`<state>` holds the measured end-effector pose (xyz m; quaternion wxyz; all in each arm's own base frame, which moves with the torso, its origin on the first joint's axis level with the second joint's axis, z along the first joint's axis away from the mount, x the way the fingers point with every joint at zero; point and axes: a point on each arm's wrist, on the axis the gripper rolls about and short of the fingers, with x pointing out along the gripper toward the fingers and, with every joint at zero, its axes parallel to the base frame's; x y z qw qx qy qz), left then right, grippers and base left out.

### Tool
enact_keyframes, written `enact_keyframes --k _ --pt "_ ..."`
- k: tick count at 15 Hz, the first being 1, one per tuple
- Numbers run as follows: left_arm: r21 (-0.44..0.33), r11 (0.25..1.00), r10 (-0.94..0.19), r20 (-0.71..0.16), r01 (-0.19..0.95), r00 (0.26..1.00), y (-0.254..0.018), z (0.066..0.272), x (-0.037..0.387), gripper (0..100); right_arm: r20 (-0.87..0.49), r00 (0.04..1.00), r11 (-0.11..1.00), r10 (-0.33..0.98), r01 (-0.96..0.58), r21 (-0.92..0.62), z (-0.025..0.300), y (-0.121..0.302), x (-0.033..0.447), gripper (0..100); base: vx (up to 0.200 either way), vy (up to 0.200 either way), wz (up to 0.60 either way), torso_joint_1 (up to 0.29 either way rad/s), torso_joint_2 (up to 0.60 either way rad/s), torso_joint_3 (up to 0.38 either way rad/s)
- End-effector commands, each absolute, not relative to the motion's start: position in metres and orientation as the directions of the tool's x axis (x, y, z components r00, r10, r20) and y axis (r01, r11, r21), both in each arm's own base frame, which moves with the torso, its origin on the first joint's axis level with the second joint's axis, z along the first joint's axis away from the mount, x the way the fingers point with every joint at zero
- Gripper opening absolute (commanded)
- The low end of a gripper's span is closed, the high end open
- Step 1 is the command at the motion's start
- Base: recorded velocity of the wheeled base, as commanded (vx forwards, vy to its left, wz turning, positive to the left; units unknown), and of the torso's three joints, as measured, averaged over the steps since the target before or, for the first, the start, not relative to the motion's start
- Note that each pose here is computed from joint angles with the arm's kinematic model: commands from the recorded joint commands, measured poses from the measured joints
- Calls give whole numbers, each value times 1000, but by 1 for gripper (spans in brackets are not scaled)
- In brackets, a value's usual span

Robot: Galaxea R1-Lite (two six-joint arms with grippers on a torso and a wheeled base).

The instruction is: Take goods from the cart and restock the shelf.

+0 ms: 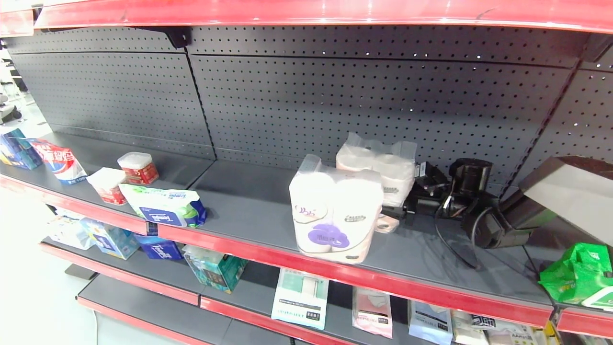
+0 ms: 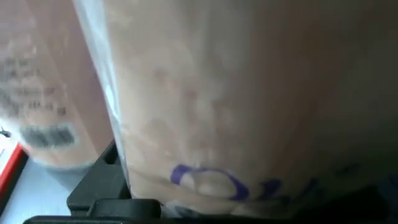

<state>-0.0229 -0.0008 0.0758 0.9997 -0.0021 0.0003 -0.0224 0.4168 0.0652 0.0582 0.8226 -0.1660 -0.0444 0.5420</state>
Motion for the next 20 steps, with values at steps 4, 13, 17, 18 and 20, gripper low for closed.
enact_keyframes --k 4,13,17,18,20 --pt "-5 999 -44 0 44 999 -1 76 -23 100 -85 353 314 932 -901 -301 59 91 428 0 0 0 0 0 0 0" --pt "-5 999 -44 0 44 999 -1 76 -23 100 -83 328 294 941 -913 -282 54 96 439 0 0 0 0 0 0 0" --pt "-5 999 -46 0 46 999 -1 76 -23 100 -86 329 297 940 -917 -268 52 95 438 0 0 0 0 0 0 0" --pt "-5 999 -46 0 46 999 -1 76 -23 100 -86 328 296 941 -918 -262 52 96 438 0 0 0 0 0 0 0" --pt "-5 999 -46 0 46 999 -1 76 -23 100 -81 332 300 940 -915 -268 55 96 439 0 0 0 0 0 0 0"
